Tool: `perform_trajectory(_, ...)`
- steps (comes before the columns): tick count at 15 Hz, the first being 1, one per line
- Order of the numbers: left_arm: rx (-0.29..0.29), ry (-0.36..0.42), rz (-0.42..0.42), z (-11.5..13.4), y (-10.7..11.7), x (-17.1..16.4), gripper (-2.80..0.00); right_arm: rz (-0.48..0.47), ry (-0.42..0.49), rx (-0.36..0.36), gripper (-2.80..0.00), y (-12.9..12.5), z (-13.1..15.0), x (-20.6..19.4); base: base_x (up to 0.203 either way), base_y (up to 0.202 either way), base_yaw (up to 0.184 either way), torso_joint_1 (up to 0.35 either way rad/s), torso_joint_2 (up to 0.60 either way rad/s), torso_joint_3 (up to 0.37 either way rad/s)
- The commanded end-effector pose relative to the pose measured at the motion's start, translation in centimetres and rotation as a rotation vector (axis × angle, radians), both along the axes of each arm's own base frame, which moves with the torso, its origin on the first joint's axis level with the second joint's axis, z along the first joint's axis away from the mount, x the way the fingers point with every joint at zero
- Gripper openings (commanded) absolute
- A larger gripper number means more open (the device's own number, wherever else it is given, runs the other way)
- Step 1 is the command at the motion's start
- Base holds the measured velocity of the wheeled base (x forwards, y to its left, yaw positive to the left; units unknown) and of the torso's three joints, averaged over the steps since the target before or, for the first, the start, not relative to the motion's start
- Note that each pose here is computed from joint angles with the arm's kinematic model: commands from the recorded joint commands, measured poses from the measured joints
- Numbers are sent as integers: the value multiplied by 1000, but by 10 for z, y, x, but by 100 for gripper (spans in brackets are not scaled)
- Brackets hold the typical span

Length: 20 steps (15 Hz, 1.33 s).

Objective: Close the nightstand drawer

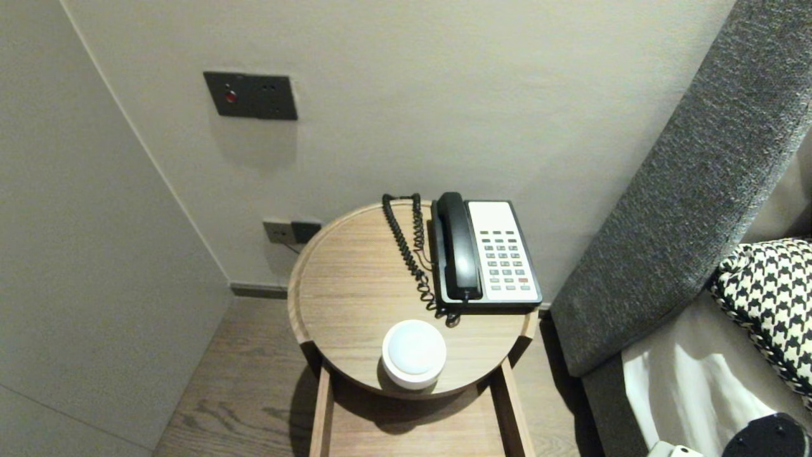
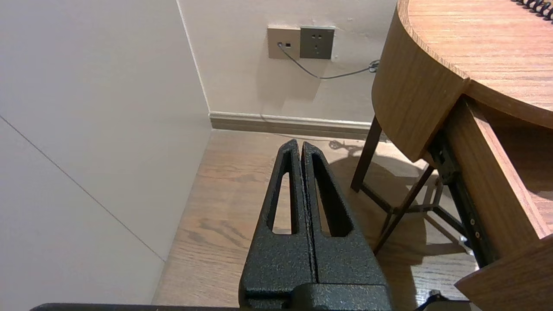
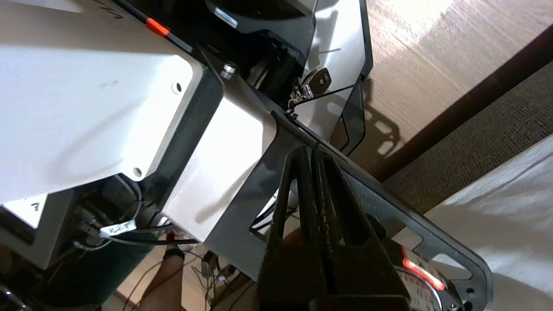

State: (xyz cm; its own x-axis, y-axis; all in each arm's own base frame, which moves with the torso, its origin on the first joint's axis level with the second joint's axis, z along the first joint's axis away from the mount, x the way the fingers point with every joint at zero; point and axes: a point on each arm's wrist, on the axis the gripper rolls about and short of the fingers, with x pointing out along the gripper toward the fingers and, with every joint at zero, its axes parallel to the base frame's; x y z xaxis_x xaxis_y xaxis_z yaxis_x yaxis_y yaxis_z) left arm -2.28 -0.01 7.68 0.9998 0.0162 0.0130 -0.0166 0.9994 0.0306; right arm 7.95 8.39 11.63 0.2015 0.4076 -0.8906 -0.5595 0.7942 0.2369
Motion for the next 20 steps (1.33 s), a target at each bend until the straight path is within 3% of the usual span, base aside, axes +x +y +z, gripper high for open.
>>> perform_trajectory(1,0,-2,1,0,0,0,-280,-1,41,-41,-280,11,-12,11,0,0,0,0,0,0)
perform_trajectory(5,0,-4,1,0,0,0,-280,-4,-10,-5,-280,29,-19,30,0,0,0,0,0,0)
perform_trajectory(9,0,-3,1,0,0,0,-280,-21,-47,-15,-280,38,-15,40,0,0,0,0,0,0)
perform_trajectory(20,0,-4,1,0,0,0,-280,-37,-83,4,-280,67,-5,73,0,0,0,0,0,0)
